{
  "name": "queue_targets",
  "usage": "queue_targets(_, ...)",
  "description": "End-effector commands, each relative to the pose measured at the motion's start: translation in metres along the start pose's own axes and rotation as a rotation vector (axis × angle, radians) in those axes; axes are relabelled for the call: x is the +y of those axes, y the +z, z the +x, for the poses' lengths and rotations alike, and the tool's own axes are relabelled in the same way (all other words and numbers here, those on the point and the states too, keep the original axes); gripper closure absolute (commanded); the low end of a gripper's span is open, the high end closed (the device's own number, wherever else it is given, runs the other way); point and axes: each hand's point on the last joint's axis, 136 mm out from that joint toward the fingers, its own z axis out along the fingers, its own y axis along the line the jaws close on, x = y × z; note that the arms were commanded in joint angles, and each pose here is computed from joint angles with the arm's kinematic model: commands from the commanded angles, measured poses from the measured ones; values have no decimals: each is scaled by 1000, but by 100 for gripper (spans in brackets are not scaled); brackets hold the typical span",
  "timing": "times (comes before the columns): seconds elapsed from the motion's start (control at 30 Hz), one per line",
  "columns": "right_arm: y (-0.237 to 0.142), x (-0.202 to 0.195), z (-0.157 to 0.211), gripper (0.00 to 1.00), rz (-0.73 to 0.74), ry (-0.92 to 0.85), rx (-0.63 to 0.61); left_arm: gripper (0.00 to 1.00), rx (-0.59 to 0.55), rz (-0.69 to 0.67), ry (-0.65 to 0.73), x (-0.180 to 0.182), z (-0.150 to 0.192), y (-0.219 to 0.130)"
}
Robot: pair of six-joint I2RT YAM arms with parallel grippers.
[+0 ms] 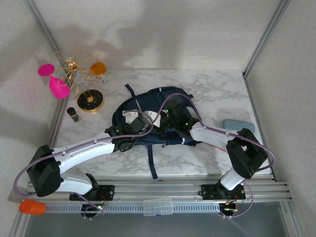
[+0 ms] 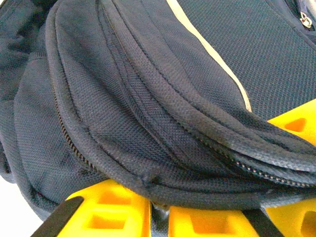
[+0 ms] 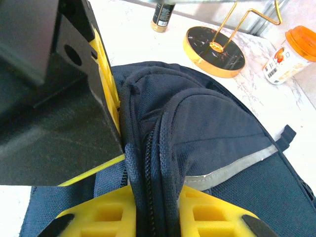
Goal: Pack books, pencil case, and school supplies into a backpack
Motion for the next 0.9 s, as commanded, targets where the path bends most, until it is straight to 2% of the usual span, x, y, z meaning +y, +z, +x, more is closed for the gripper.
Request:
queue_targets(0.0, -6, -3, -31, 100, -19, -32, -108, 87, -22, -4, 16, 3, -19, -7)
queue_targets(0.1, -4, -4, -31, 100, -16, -32, -108, 77, 54, 70, 56, -16, -7, -4)
queue_targets(0.27, -4, -4, -30, 100, -17, -28, -108, 74, 20, -16, 64, -6, -9, -1)
queue_targets(0.47, -5, -4, -32, 100, -20, -31, -119, 84, -37, -137, 10, 23, -25, 5)
queue_targets(0.63, -5, -4, -31, 100, -21, -28, -117, 87, -63, -13, -8, 12, -38, 3)
queue_targets(0.87, -4, -5, -25, 100, -16, -38, -101, 92, -39, -10, 67, 16, -46, -1)
